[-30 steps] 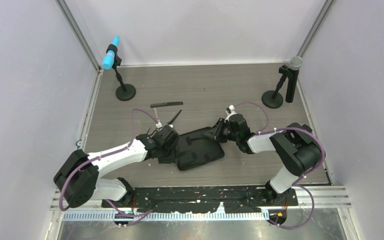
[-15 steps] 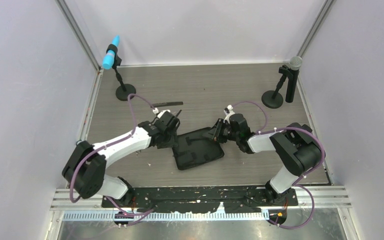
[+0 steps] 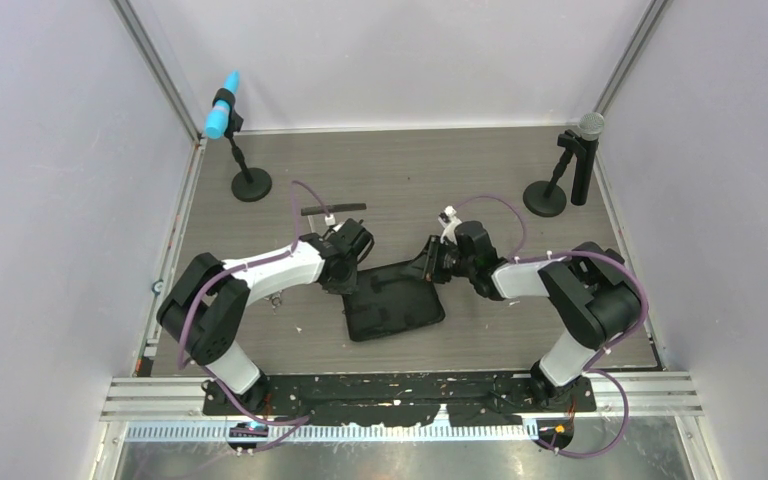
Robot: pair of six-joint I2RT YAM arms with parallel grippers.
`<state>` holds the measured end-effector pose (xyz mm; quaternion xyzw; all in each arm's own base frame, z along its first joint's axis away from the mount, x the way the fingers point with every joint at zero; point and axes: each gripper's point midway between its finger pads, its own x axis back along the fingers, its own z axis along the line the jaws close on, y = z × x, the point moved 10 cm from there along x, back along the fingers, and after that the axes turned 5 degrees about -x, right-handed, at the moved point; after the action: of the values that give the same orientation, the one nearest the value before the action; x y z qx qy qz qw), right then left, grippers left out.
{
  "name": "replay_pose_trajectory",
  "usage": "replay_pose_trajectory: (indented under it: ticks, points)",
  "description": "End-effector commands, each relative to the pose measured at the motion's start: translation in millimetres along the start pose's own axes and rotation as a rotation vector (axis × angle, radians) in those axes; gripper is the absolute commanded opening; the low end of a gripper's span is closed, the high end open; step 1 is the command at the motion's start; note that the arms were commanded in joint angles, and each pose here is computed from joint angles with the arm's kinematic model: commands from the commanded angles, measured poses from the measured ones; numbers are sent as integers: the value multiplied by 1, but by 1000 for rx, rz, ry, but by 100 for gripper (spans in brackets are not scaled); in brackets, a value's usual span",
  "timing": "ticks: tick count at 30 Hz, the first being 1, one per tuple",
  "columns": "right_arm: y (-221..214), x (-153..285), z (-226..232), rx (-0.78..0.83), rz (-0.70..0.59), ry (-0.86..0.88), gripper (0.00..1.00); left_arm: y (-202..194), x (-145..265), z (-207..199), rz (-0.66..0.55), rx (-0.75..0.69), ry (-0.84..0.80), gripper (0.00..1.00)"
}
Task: Sort the hair-cutting tools
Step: Place the haircut tool in the hairdressing tool bag.
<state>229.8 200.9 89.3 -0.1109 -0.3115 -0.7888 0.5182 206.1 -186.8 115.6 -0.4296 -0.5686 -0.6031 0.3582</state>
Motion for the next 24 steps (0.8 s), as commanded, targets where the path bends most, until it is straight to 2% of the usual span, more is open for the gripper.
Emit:
replay_pose_trajectory:
  ticks: [1, 5, 10, 20, 21, 24]
  points:
    - [-30, 5, -24, 67, 242, -132, 6, 6, 6, 1, -30, -72, -26, 6]
    - [-18, -1, -20, 113, 234, -159, 12, 4, 7, 2, -26, -68, -32, 6]
    - [-7, -4, -18, 157, 192, -208, 29, 2, 6, 0, -9, -35, -45, 6]
    - [10, 30, -7, 308, 64, -356, 50, -1, 4, 0, 0, -18, -47, 5]
    - [11, 34, -4, 319, 57, -357, 55, -1, 4, 0, -1, -18, -48, 5]
    - [15, 46, 3, 340, 28, -375, 59, -2, 5, 0, -4, -13, -51, 5]
